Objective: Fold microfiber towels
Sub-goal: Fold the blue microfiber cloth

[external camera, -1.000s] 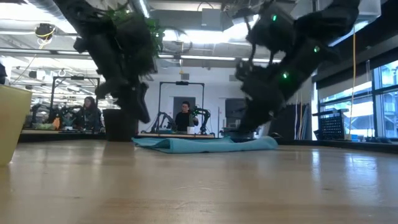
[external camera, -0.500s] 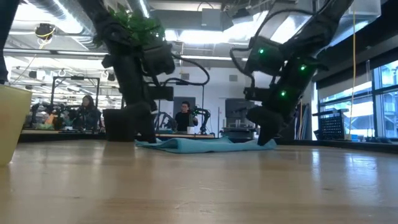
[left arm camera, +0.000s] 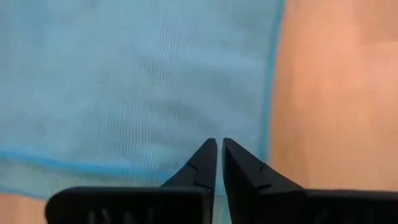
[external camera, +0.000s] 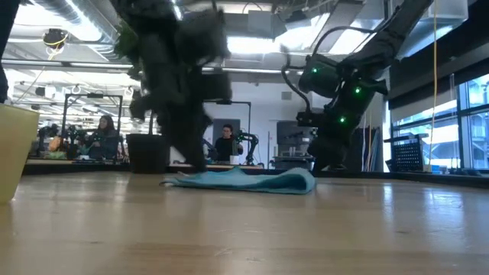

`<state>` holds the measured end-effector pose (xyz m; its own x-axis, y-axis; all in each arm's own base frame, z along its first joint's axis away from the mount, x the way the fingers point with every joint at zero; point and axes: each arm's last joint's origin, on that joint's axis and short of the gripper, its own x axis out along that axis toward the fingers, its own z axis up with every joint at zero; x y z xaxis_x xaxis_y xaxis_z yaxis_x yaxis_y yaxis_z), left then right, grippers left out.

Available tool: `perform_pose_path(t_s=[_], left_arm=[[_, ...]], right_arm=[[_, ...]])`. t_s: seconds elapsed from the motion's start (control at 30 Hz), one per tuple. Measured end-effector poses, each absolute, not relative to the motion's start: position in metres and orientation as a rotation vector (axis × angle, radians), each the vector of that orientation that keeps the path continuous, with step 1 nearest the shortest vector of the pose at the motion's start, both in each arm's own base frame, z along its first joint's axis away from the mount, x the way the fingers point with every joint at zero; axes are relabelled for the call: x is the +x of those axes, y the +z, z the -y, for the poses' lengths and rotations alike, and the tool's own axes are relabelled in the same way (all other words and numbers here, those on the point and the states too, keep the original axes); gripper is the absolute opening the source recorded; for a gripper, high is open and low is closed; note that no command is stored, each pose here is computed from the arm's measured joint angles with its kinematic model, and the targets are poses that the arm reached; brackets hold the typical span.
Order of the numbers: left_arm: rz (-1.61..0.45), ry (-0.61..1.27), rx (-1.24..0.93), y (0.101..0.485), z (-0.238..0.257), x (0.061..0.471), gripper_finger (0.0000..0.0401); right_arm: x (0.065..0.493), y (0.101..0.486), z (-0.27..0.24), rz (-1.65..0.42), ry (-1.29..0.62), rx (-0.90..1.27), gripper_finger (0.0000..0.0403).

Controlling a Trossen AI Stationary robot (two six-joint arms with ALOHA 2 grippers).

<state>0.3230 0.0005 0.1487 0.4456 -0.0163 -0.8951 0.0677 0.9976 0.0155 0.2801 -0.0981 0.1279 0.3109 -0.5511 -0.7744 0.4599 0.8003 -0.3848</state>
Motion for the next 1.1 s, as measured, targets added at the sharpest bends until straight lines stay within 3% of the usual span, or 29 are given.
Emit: perform_pose_path(t_s=[0.33,0.5,0.67,0.9,1.1], left_arm=[[-1.086,-0.039,0.205,0.195,0.018,0.307,0.0035],[-1.094,-0.051,0.233,0.174,0.02,0.291,0.0049],[-1.155,-0.124,0.358,0.149,0.041,0.281,0.0095],[-1.077,-0.059,0.613,0.145,0.064,0.286,0.0153],[-1.045,-0.084,0.677,0.147,0.069,0.288,0.0168]], right_arm=[[0.285,0.155,0.032,-0.956,-0.538,-0.114,0.0006],[0.287,0.156,-0.003,-0.927,-0.456,-0.124,0.0024],[0.288,0.158,-0.02,-0.889,-0.429,-0.153,0.0029],[0.289,0.159,-0.024,-0.861,-0.437,-0.163,0.0029],[0.29,0.159,-0.024,-0.857,-0.437,-0.162,0.0029]])
